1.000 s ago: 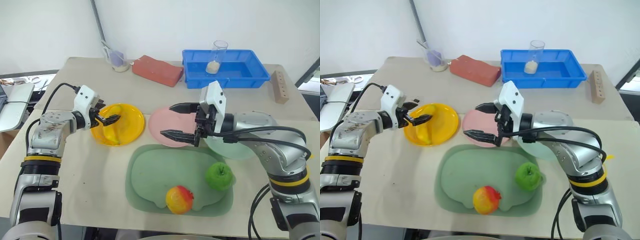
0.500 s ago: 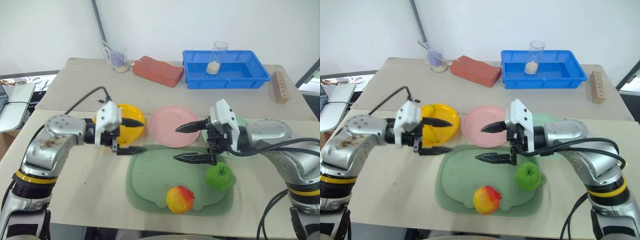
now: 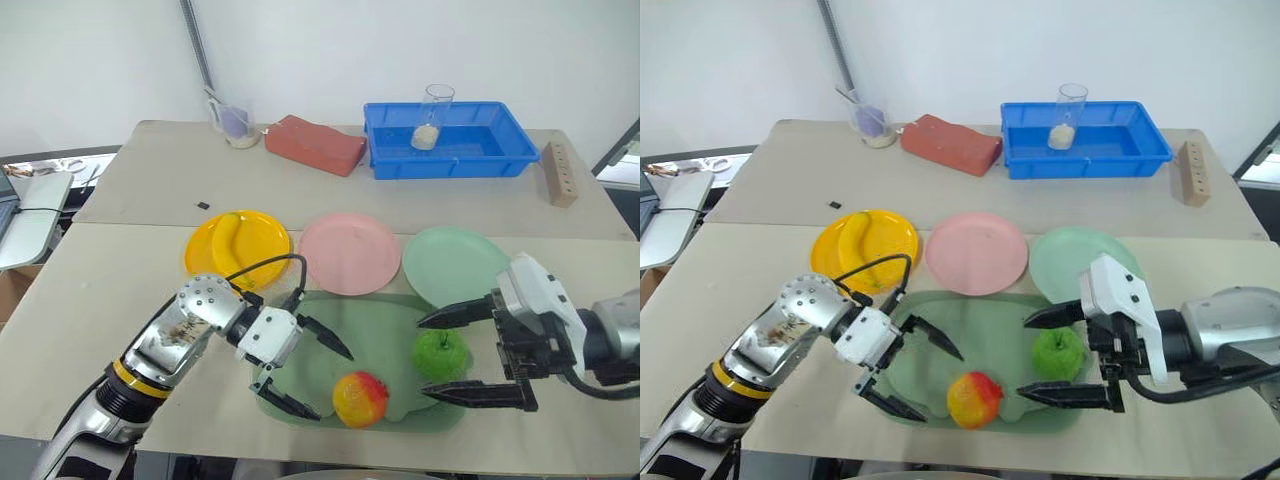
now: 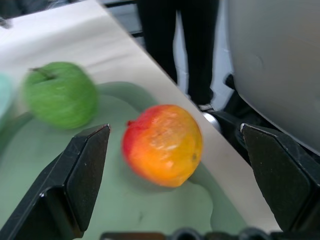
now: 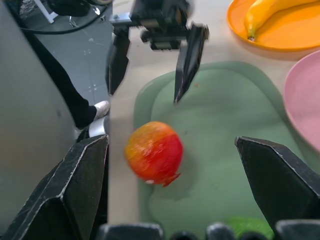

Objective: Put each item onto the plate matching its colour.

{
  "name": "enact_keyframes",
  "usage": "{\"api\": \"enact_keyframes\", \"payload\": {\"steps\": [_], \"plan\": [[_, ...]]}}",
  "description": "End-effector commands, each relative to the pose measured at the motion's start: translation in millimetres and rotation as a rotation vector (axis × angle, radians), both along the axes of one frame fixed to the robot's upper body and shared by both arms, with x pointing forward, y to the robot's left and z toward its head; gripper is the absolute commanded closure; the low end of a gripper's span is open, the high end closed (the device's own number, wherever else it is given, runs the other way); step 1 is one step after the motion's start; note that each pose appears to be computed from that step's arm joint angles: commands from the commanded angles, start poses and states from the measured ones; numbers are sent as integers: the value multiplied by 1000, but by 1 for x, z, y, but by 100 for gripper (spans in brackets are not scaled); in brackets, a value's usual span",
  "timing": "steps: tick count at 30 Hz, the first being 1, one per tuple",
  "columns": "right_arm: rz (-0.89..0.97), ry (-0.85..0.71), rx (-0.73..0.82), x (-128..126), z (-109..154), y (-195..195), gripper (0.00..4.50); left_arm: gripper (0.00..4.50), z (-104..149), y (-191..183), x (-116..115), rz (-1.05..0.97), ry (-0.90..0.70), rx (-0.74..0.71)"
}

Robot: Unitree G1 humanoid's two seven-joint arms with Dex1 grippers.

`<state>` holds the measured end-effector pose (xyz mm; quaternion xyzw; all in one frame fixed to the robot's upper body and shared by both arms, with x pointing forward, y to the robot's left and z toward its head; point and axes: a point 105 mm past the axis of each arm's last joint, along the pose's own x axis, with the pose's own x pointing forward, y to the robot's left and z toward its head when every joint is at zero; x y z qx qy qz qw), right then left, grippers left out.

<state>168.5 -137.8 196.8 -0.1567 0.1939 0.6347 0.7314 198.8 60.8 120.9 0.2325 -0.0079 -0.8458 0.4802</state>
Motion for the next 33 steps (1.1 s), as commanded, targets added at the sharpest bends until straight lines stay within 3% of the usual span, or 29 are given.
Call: {"api": "enact_keyframes", "payload": {"steps": [1, 13, 19, 24, 27, 33], "plan": [[17, -37, -15, -8, 8, 4, 0, 4, -9, -7, 2, -54, -84, 22], [5, -20, -9, -13, 8, 10, 0, 4, -22, -40, 20, -19, -187, -25], [1, -23, -4, -10, 11, 12, 0, 4, -33, -38, 14, -38, -142, 3], [-5, -26, 7, -6, 13, 13, 0, 198, -37, -39, 14, -24, -129, -1], [-4, -26, 13, -6, 14, 14, 0, 225, -38, -38, 15, -24, -128, -2], [-4, -27, 19, -3, 14, 15, 0, 230, -37, -32, 18, 17, -105, 4]]}}
